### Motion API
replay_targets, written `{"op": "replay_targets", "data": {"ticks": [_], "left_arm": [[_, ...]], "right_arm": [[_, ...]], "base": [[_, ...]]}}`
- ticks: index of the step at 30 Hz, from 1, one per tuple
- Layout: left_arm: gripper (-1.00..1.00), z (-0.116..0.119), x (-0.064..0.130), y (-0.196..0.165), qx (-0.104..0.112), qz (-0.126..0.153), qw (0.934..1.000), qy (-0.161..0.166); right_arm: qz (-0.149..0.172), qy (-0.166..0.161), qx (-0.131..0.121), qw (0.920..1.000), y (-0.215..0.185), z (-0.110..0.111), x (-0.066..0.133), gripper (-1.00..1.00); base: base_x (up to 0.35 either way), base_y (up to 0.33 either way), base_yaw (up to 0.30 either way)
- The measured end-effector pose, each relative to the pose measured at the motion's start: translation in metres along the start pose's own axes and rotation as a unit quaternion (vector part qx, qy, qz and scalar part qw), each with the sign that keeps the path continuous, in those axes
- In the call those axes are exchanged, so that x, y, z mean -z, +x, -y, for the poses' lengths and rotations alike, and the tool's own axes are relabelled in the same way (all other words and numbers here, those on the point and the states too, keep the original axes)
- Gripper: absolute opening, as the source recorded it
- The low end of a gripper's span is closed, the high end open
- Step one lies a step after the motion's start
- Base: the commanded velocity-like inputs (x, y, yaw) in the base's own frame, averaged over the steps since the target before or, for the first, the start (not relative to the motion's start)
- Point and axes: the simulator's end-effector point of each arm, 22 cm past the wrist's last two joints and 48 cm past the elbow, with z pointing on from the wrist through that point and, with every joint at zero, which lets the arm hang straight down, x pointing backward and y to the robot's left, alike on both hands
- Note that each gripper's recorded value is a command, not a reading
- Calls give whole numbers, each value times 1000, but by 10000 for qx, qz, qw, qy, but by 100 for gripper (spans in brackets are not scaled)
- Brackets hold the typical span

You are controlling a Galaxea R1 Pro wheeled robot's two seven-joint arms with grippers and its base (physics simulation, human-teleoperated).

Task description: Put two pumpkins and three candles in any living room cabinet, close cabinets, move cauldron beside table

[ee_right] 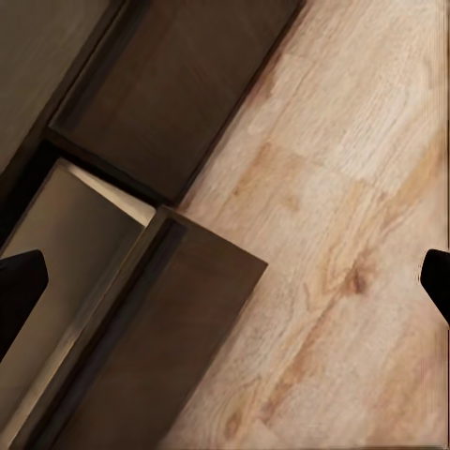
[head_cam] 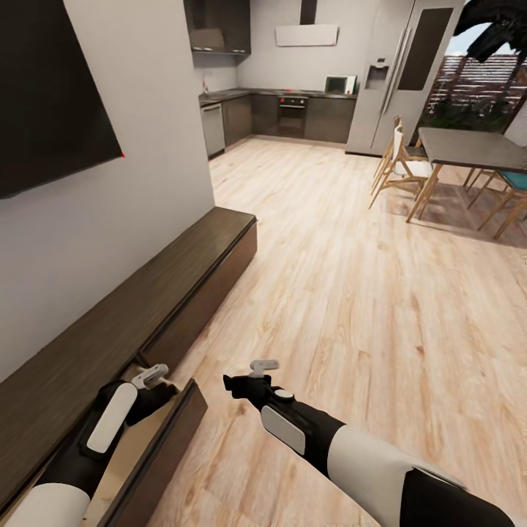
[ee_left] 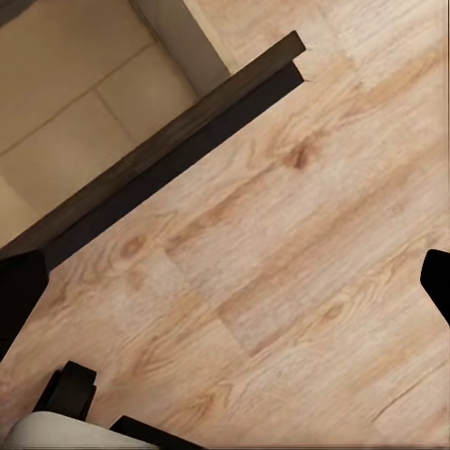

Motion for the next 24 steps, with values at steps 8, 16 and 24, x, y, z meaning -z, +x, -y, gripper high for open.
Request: {"op": "replay_targets", "data": {"ticks": [8,16,24], "left_arm": [[100,-1,8,0,-3,-45,10000,-33],[100,-1,15,1,-4,-93,9999,-65],[100,-3,15,3,-7,-139,9999,-97]], "right_arm": [[-49,7,-30,10000,-2,-3,6,100],[-100,13,-53,9999,-4,-6,11,100],[-150,17,-78,9999,-1,-6,12,100]], "base": [[0,0,-142],[0,0,-142],[0,0,-142]]}}
